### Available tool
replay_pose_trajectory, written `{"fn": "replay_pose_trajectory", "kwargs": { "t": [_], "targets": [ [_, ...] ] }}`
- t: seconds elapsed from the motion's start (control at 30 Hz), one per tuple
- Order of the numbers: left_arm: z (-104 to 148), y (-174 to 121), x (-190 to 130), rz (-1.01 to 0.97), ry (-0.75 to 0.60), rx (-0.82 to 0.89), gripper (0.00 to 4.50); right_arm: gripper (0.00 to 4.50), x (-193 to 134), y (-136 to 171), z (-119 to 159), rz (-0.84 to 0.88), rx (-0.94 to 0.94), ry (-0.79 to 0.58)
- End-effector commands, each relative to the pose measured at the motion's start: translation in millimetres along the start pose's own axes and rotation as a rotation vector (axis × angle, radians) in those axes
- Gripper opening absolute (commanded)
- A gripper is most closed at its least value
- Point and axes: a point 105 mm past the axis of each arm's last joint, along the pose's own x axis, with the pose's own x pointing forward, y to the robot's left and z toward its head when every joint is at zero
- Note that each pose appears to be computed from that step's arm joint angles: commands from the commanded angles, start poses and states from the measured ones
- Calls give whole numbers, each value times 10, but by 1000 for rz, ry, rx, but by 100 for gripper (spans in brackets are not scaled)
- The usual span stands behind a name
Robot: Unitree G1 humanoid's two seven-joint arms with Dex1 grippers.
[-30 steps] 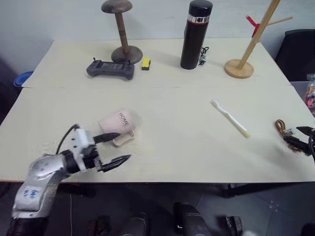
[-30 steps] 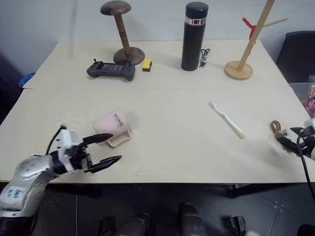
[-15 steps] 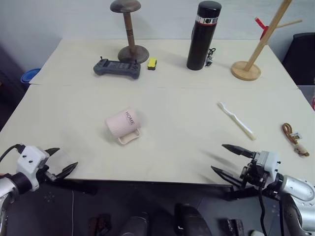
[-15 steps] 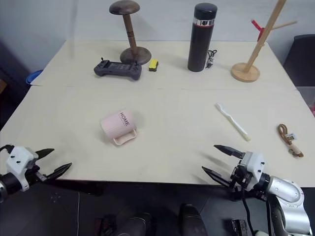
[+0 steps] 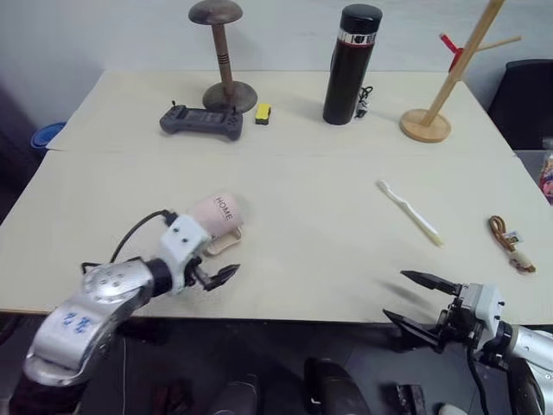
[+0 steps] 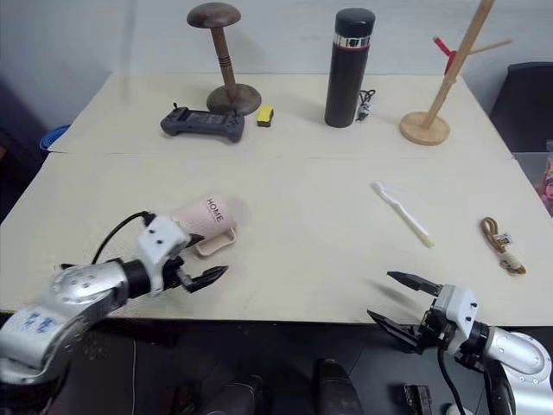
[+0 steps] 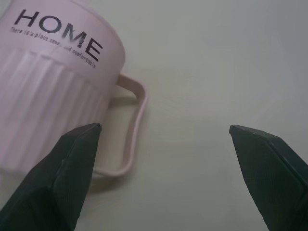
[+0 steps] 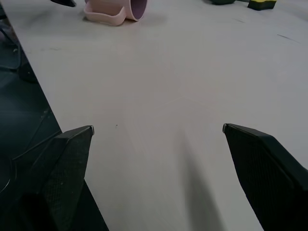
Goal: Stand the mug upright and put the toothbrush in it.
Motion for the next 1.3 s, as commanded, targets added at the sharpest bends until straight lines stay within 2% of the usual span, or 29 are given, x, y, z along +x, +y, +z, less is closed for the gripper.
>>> {"fn": "replay_pose_trajectory", "kwargs": {
  "t": [0.03, 0.13, 0.3, 0.5, 0.63, 0.73, 0.8, 0.83, 1.0, 1.13, 1.23, 1.3],
  "targets": [
    [-86, 74, 146, 28, 85, 17, 450, 448, 67, 25, 131, -9, -19, -53],
    [-183, 106, 258, -18, 185, 66, 450, 448, 96, 39, 160, -19, -16, -63],
    [-174, 288, 346, -26, 220, 92, 303, 450, 125, 39, 208, -53, -18, -83],
    [-145, 323, 464, -107, 217, 165, 123, 450, 135, 64, 204, -85, -13, -89],
    [18, 150, 562, -314, 86, 205, 6, 450, 97, 27, 214, -129, -15, -89],
    [191, -25, 563, -501, -62, 201, 1, 450, 63, 20, 219, -134, -17, -81],
    [515, -291, 470, -741, -344, 201, 1, 450, 5, -30, 233, -152, -36, -68],
    [622, -351, 449, -799, -446, 192, 1, 450, -20, -54, 245, -164, -44, -64],
    [908, -600, 648, -886, -739, -8, 1, 450, -120, -157, 291, -236, -90, -50],
    [885, -863, 866, -914, -809, -53, 1, 450, -205, -269, 359, -278, -131, -36],
    [667, -995, 1012, -915, -781, -53, 1, 450, -218, -314, 408, -284, -146, -36],
    [501, -986, 1088, -844, -753, -40, 57, 450, -211, -339, 440, -294, -159, -49]
  ]
}}
